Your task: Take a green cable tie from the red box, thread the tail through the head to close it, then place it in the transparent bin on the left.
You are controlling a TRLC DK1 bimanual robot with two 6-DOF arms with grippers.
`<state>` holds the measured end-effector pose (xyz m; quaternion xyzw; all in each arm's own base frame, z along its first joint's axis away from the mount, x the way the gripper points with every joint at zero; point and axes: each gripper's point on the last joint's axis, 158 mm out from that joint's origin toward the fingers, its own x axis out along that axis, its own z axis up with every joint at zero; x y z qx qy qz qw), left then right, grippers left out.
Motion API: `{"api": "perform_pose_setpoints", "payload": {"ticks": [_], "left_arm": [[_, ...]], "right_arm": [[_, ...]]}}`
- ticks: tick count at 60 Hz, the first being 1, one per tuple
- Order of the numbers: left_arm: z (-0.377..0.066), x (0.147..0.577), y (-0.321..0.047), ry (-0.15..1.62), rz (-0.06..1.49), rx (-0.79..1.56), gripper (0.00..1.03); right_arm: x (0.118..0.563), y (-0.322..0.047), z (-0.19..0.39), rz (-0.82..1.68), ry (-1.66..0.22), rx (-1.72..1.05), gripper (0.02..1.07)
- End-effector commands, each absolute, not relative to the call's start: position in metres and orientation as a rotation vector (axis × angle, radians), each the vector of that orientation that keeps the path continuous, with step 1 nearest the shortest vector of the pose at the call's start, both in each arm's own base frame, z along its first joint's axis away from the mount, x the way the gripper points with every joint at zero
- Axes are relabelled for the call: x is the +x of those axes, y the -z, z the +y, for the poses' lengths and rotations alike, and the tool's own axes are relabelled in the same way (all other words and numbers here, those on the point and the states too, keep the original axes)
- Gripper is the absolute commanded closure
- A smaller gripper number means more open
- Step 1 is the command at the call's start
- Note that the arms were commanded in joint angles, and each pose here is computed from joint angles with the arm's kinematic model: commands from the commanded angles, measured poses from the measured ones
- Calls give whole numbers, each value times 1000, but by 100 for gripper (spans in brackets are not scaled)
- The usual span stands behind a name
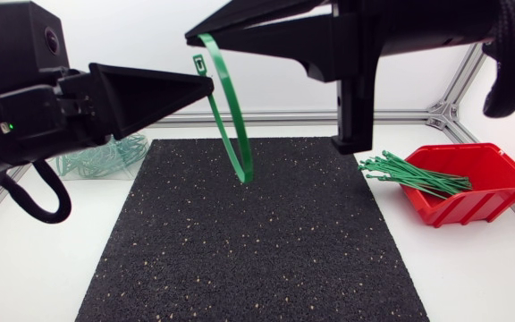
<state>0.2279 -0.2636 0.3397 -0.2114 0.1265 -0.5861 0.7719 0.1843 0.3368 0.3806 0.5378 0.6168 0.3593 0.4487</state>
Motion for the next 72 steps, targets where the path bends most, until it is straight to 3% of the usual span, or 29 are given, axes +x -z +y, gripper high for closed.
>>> {"api": "perform_pose_setpoints", "payload": {"ticks": [1, 72], "left_arm": [[-259, 227, -339, 1270, 282, -486, 100], [-265, 223, -340, 1310, 279, -484, 100]], "right_arm": [[193, -369, 339, 1557, -828, 1375, 101], [191, -377, 338, 1505, -865, 1386, 101]]}}
